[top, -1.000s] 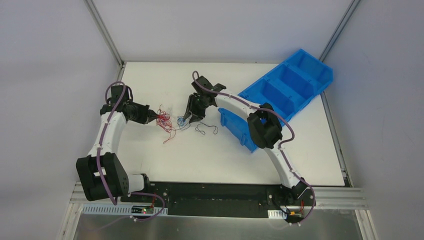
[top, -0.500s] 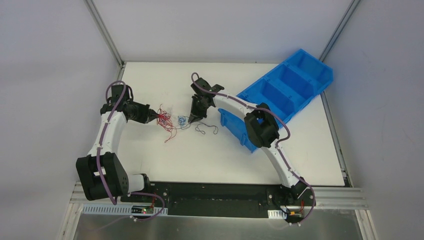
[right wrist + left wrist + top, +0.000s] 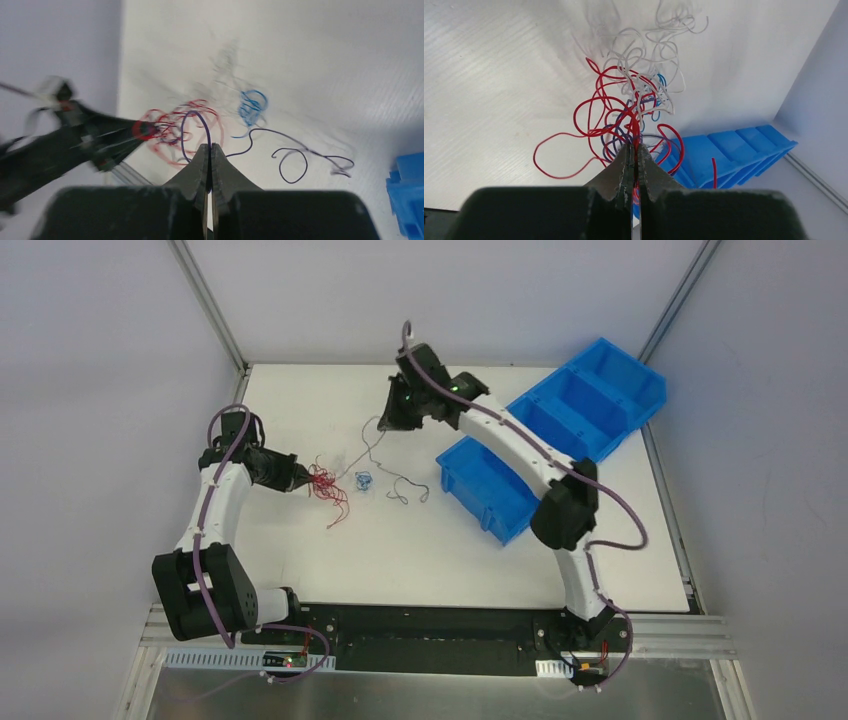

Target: Untangle the cables

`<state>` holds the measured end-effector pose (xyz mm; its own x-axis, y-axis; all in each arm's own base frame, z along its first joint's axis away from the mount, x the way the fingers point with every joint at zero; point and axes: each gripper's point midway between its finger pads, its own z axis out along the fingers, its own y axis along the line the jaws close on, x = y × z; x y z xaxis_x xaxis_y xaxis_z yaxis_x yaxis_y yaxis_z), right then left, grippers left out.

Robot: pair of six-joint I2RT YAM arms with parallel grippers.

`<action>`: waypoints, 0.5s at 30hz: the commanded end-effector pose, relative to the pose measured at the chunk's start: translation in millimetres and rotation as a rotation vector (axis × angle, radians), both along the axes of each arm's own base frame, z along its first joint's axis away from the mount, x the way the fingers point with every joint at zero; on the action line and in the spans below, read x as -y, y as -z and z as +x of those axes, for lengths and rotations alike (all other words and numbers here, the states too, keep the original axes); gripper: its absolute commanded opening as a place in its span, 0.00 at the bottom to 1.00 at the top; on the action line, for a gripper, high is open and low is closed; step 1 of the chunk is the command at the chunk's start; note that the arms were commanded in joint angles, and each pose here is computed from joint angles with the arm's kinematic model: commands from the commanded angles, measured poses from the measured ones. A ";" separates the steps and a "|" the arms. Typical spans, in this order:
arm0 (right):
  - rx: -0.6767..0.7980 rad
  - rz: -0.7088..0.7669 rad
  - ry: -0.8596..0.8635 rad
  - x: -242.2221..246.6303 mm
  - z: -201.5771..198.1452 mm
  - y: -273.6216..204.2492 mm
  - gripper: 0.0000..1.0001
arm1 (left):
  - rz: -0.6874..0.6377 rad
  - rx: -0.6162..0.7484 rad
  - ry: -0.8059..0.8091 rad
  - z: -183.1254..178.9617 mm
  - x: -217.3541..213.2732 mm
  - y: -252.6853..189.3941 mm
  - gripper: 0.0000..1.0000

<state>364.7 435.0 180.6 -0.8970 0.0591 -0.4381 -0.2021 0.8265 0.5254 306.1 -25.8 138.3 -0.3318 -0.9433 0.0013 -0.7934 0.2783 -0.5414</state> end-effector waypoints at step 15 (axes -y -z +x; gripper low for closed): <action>0.607 0.636 -0.037 58.6 -62.8 -365.7 0.00 | 0.011 -0.122 -0.027 -15.4 -17.8 36.5 0.42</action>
